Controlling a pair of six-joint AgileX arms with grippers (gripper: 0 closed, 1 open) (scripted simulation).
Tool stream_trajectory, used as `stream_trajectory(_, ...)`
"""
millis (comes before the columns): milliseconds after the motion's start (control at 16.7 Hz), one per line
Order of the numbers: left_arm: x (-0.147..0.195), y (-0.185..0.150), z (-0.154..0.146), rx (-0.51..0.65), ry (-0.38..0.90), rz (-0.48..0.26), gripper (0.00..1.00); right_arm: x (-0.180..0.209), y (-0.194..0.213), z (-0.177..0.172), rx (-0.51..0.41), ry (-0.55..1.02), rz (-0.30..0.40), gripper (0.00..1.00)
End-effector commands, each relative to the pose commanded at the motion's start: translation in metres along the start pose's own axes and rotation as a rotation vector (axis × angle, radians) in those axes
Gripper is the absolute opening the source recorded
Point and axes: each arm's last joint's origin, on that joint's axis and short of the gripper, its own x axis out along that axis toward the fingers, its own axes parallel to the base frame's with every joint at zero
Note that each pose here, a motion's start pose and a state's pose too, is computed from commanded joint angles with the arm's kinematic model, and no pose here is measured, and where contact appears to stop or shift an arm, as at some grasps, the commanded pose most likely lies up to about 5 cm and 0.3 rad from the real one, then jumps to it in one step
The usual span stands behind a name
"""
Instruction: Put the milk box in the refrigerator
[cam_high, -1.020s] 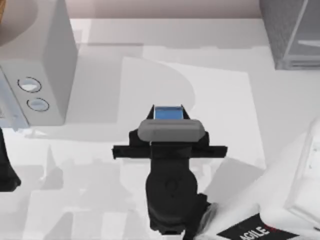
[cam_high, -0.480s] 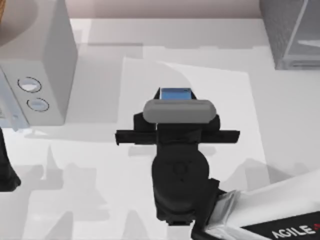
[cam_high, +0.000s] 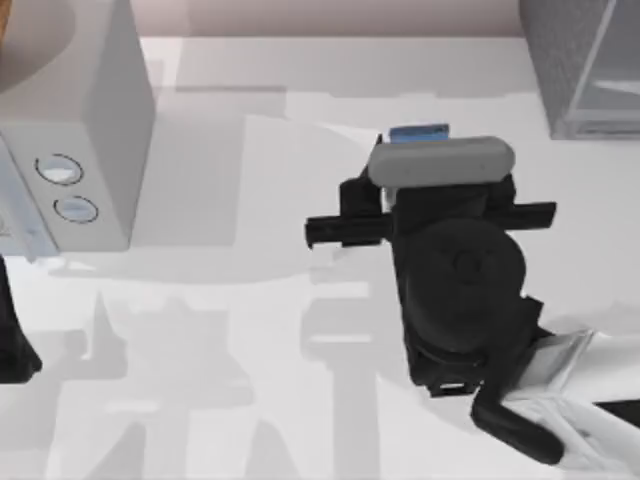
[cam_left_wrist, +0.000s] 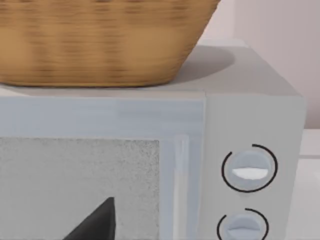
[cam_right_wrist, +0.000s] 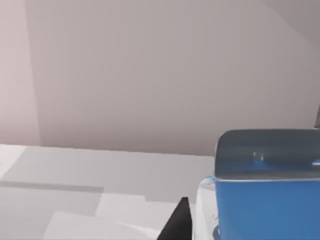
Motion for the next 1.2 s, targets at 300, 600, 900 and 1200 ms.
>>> stream_trajectory(300,0.0,0.0,0.0,0.0,0.0,0.0,1.0,0.001,-0.112,0.048,0.024,-0.024,0.078,0.0)
stream_trajectory(600,0.0,0.0,0.0,0.0,0.0,0.0,1.0,-0.05,-0.189,0.081,0.077,-0.186,0.127,0.0)
stream_trajectory(900,0.0,0.0,0.0,0.0,0.0,0.0,1.0,-0.095,-0.224,0.07,0.068,-0.253,0.102,0.0)
stream_trajectory(1200,0.0,0.0,0.0,0.0,0.0,0.0,1.0,-0.118,-0.243,0.01,0.037,-0.151,0.02,0.0)
